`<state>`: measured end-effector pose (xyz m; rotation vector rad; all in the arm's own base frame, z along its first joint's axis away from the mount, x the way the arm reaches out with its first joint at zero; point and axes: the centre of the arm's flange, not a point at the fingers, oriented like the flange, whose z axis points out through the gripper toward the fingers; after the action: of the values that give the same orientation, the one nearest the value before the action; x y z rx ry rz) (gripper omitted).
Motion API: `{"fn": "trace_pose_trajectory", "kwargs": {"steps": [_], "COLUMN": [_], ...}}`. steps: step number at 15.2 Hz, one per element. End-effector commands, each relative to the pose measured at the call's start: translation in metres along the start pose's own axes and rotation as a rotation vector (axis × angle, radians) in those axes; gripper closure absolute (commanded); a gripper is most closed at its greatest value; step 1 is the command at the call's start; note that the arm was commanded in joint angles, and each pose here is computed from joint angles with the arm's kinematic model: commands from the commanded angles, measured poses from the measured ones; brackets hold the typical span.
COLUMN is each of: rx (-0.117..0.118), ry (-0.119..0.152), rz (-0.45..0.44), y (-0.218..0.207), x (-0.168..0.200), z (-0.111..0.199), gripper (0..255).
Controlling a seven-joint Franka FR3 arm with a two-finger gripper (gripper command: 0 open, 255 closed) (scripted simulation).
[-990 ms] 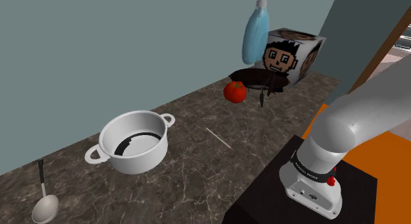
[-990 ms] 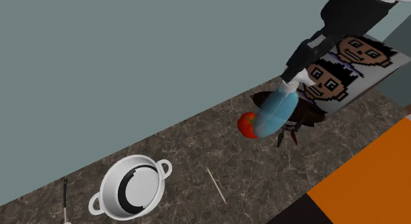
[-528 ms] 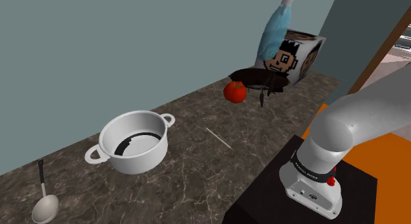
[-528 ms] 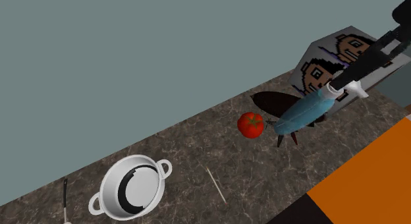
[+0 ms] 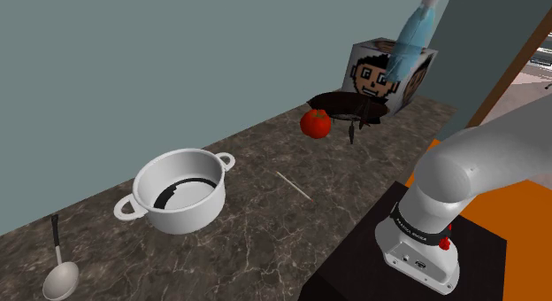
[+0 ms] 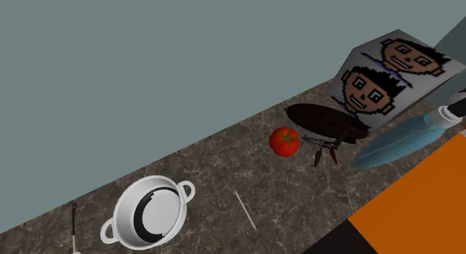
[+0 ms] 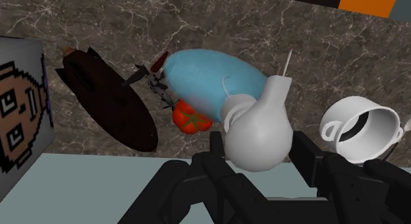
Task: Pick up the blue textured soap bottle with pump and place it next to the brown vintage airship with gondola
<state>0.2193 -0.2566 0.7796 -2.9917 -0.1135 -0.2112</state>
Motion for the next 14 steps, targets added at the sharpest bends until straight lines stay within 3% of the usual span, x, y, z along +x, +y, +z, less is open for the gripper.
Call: {"fn": "trace_pose_trajectory", "kwargs": {"steps": [1,14], "rx": [0.0,0.0], "ry": [0.0,0.0], "rz": [-0.001,-0.001], "y": [0.013,0.022], "x": [-0.013,-0.023], "z": [-0.008,0.059], "gripper": [255,255]}}
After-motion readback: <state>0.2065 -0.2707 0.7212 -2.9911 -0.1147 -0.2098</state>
